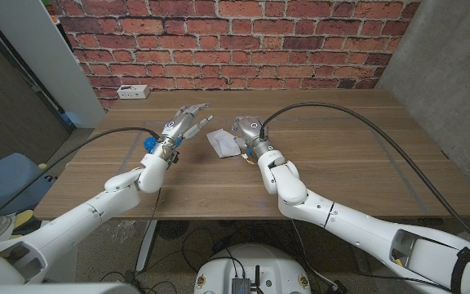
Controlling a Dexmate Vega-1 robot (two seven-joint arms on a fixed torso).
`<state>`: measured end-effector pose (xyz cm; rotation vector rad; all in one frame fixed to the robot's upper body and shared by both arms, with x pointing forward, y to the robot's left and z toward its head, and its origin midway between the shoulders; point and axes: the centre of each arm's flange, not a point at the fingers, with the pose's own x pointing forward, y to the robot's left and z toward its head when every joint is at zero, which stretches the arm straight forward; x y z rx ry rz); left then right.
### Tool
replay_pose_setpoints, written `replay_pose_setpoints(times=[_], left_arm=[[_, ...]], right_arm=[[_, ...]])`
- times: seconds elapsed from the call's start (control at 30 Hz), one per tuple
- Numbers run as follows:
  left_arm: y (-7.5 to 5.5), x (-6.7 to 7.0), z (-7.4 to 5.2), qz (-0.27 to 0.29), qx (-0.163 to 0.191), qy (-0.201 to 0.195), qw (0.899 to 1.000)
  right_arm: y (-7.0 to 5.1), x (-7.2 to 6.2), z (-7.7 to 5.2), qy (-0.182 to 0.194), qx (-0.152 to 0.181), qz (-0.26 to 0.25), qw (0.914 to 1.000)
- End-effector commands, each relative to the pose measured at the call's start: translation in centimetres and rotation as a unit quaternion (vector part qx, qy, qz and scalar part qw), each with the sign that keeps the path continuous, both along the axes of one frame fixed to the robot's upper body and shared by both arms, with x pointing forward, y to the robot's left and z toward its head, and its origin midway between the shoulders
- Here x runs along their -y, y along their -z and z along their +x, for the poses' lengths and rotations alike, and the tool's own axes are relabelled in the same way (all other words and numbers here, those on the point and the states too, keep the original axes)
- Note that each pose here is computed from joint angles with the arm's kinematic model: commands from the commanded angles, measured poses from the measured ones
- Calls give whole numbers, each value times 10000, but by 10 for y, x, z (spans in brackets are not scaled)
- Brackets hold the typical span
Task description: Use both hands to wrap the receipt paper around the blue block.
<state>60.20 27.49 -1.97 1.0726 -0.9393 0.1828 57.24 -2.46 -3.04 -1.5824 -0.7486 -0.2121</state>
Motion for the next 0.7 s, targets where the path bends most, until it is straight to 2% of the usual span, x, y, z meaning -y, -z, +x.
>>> replay_pose_setpoints(times=[0.03, 0.2, 0.23, 0.3, 0.33, 0.4, 0.5, 0.53, 0.57, 0.7], left_arm=[[-4, -3, -1, -748, -465, 780, 9931], [-3, -6, -1, -969, -642, 1056, 9876], [-3, -8, 0, -1041, -735, 1152, 9851], [-2, -9, 0, -1106, -770, 1199, 9836], [-1, -11, 2, -1229, -852, 1323, 9799], [-1, -12, 3, -1262, -906, 1394, 9780], [0, -14, 5, -1417, -968, 1568, 9726], [0, -14, 5, -1417, -967, 1574, 9725], [0, -15, 7, -1509, -998, 1665, 9693], [1, -16, 10, -1647, -1065, 1914, 9617]], right_arm=[[-7, 19, -3, -380, 1, 1077, 9935], [-10, 28, -3, -609, -41, 1635, 9846], [-11, 32, -3, -675, -41, 1838, 9806], [-12, 34, -3, -721, -58, 1941, 9783], [-13, 38, -3, -815, -91, 2159, 9730], [-13, 40, -3, -875, -122, 2277, 9697], [-12, 48, -2, -1095, -219, 2654, 9576], [-12, 48, -2, -1102, -219, 2658, 9575], [-13, 52, -1, -1212, -281, 2844, 9506], [-14, 58, -1, -1492, -367, 3257, 9329]])
